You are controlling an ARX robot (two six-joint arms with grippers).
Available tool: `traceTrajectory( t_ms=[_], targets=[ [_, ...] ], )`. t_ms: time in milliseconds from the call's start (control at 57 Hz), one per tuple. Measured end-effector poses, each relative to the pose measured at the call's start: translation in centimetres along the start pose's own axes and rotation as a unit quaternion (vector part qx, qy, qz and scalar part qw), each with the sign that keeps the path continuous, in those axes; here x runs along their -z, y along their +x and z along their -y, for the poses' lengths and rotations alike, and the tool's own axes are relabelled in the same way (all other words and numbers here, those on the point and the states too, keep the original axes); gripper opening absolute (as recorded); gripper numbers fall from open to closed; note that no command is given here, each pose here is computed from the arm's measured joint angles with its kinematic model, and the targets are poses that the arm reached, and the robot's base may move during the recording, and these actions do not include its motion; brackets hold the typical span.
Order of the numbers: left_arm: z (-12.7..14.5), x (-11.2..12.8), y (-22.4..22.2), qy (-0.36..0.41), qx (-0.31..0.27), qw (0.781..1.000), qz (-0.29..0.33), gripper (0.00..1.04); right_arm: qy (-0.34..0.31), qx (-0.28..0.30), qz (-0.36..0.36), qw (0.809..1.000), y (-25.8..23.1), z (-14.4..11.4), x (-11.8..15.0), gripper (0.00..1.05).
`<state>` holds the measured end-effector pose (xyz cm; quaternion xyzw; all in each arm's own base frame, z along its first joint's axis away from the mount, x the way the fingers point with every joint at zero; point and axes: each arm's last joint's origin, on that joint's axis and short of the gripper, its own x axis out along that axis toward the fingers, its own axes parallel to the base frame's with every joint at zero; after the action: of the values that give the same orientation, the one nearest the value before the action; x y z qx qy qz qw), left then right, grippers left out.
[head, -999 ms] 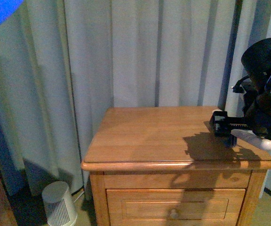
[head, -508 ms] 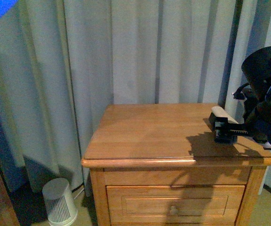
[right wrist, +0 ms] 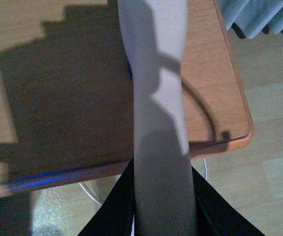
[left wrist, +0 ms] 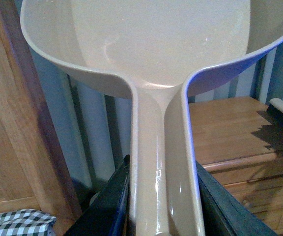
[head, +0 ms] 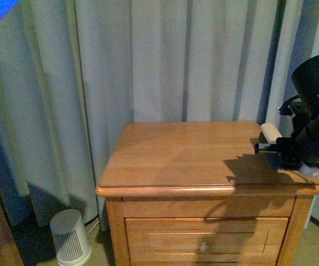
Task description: Clean up trash
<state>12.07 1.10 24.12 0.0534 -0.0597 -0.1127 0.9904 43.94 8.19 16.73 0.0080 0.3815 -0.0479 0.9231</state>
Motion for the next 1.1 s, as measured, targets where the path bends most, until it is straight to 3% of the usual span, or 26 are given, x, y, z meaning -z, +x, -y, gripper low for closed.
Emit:
traceTrajectory(
  t_ms=[333,631,824,1105],
  targets=[
    [0.0,0.0,0.0,0.0,0.0,1.0,0.0,0.28,-0.05,0.024,0.075,0.996,-2.4,0.2,0.0,0.2],
    [0.0,0.0,0.0,0.0,0.0,1.0,0.0,0.28,-0.078,0.065,0.245,0.964,-9.9,1.0,0.4,0.2],
    [0.0,0.0,0.0,0.0,0.0,1.0,0.0,0.28,-0.077,0.07,0.341,0.934,-16.3,2.2,3.4,0.2],
    [0.0,0.0,0.0,0.0,0.0,1.0,0.0,0.28,-0.058,0.069,0.368,0.925,-22.0,5.3,9.3,0.2]
  ],
)
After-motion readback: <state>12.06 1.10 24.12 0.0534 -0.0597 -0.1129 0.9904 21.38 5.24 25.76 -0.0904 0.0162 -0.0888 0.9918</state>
